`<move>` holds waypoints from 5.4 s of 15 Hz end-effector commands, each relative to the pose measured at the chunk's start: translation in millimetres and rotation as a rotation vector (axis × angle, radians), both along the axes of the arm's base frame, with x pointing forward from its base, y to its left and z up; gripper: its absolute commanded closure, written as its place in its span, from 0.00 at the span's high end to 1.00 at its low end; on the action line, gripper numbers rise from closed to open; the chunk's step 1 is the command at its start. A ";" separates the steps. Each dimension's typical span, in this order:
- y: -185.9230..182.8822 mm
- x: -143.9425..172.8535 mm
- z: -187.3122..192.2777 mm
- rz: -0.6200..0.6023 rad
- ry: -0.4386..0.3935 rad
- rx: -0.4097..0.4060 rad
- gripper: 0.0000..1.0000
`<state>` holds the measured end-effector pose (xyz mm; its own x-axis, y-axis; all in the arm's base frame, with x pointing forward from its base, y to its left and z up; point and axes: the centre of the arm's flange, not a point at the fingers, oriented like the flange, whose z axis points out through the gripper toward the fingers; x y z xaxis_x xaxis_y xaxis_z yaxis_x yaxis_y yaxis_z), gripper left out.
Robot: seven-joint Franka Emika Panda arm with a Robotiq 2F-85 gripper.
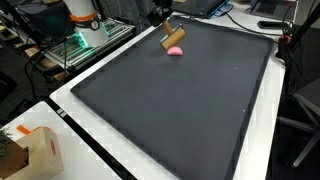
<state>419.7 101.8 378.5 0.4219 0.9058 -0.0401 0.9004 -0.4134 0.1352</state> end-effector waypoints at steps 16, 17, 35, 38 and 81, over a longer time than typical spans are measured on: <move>93.1 -8.6 125.8 0.071 -0.028 -0.226 0.48; 93.2 -8.2 124.8 0.071 -0.026 -0.227 0.48; 121.1 49.8 75.7 0.223 -0.145 -0.239 0.23; 120.8 62.9 70.3 0.226 -0.142 -0.259 0.23; 181.1 100.3 -15.5 0.559 0.137 -0.577 0.23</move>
